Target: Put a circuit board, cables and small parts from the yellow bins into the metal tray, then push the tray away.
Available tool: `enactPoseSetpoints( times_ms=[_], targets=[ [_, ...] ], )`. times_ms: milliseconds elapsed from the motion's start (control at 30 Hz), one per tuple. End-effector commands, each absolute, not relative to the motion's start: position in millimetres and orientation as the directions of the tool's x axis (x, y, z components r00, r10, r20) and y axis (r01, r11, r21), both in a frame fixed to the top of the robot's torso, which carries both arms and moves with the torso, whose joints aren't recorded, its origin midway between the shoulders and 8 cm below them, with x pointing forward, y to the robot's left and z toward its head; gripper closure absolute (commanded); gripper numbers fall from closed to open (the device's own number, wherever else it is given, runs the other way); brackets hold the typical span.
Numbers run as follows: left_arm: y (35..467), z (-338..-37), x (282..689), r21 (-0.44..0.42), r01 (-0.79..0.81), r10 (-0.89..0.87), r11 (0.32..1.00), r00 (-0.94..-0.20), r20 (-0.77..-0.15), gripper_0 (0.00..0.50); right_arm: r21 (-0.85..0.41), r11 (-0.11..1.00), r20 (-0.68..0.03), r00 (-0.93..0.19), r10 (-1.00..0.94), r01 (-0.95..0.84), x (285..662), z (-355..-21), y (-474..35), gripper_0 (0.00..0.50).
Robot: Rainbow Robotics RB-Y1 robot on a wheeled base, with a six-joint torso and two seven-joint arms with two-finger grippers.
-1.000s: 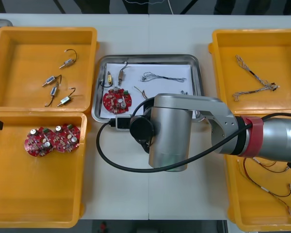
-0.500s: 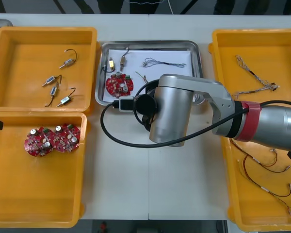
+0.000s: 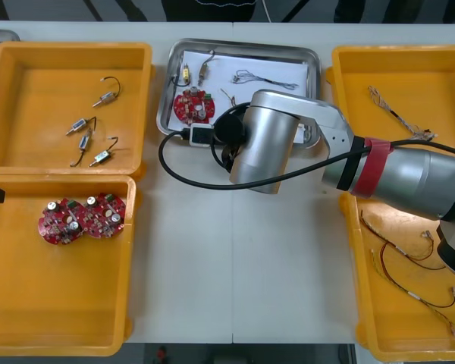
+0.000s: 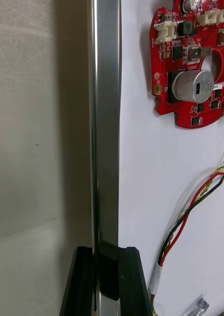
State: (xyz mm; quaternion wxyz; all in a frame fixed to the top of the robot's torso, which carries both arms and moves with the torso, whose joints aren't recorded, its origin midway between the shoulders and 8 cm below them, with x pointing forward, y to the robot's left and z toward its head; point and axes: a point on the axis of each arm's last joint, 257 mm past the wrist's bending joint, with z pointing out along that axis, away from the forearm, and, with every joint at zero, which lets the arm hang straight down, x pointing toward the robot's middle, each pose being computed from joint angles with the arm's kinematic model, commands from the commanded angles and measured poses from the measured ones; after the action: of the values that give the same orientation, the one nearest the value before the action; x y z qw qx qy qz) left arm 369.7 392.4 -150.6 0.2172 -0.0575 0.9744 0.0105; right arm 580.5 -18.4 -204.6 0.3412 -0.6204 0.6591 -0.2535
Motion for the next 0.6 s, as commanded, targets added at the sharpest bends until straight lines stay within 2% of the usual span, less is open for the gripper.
enactPoseSetpoints(
  times_ms=[33, 567, 600],
  targets=[
    [409, -136, 366, 0.101, -0.027, 0.021, 0.995, -0.898, -0.440, 0.000, -0.786, 0.083, -0.171, 0.086, -0.981, -0.612, 594, -160, 17, 0.500],
    [409, -136, 366, 0.101, -0.027, 0.021, 0.995, -0.898, -0.440, 0.000, -0.812, 0.033, -0.137, 0.134, -0.981, -0.583, 619, -155, 10, 0.500],
    [409, -136, 366, 0.101, -0.027, 0.021, 0.995, -0.898, -0.440, 0.000, -0.813, 0.030, -0.134, 0.136, -0.982, -0.581, 620, -155, 9, 0.433]
  ],
)
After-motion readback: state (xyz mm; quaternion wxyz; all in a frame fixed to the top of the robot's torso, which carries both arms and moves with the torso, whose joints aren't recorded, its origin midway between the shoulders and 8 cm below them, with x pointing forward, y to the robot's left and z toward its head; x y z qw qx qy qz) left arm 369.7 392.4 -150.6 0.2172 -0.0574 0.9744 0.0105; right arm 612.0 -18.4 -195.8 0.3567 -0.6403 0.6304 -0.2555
